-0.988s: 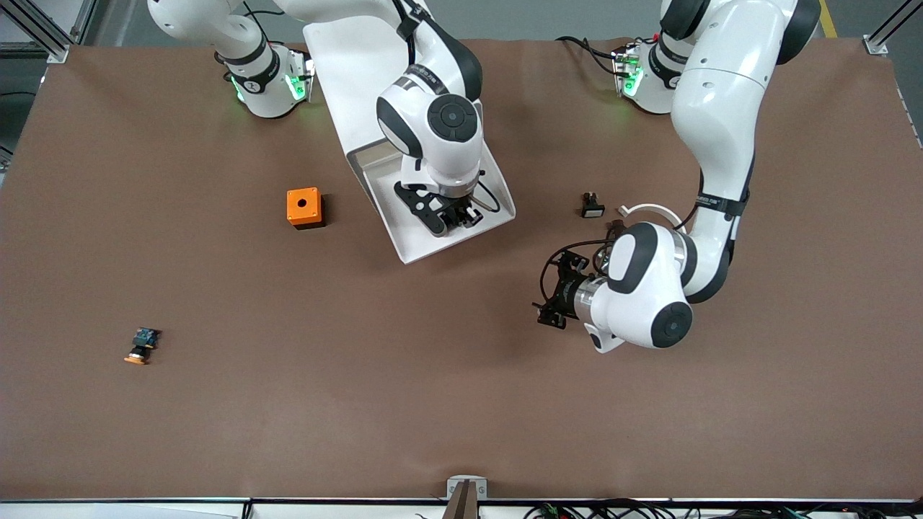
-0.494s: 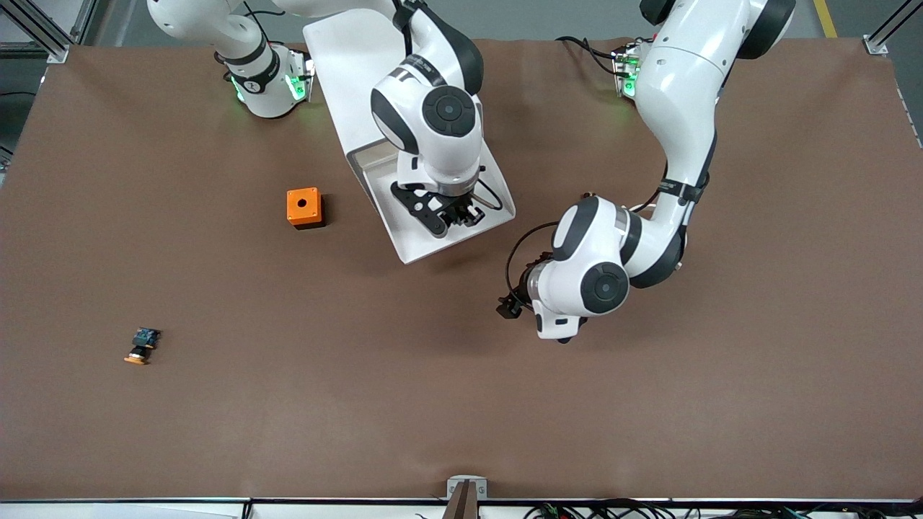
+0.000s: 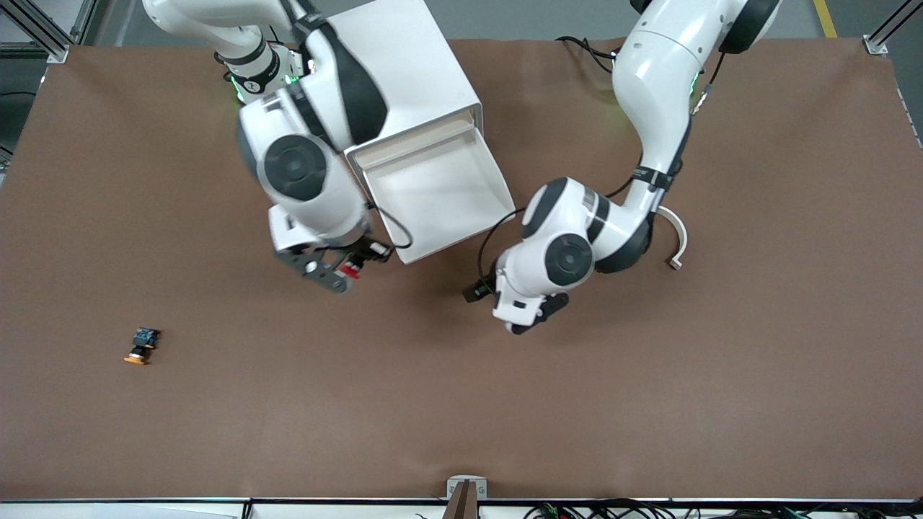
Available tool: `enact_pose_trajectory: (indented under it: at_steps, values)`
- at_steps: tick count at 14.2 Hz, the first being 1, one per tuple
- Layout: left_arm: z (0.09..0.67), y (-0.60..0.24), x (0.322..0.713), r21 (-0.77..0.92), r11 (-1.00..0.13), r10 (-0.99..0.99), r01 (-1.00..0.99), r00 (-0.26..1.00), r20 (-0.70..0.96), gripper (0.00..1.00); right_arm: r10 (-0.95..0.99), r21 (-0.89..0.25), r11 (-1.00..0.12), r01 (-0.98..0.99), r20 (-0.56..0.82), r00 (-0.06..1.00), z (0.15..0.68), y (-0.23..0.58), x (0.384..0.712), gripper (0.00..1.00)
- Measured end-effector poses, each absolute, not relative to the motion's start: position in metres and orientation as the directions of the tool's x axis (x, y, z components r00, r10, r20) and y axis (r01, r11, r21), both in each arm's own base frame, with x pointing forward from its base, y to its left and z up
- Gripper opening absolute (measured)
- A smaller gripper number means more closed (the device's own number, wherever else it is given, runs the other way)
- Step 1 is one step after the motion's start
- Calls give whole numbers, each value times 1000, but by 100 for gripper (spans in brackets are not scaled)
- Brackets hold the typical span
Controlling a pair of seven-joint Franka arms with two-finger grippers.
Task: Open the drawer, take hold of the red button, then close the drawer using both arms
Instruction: 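Lift the red button out with the right gripper while the left gripper releases, then push the drawer shut with the left gripper while the right gripper carries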
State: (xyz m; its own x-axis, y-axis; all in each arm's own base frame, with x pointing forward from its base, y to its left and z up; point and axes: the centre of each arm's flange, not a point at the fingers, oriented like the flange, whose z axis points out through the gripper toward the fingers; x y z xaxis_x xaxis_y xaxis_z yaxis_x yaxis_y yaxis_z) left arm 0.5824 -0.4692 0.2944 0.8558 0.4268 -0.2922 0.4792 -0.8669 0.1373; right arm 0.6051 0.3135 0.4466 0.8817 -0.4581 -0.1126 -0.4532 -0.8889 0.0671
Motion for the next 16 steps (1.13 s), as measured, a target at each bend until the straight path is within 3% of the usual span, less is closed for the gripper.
enact_pose_trajectory:
  at_steps: [6,9,16]
  values:
    - [304,-537,517,118,-916,345,383,903,-255,100,-267,23,-963,-267,-138,954,374,127,661,41]
    - [297,-559,487,84,-915,359,394,894,-269,100,-211,-4,-977,-212,-90,973,320,34,664,41]
    - [290,-593,431,20,-930,339,366,879,-334,100,-194,8,-981,-194,-10,981,245,-41,670,41]
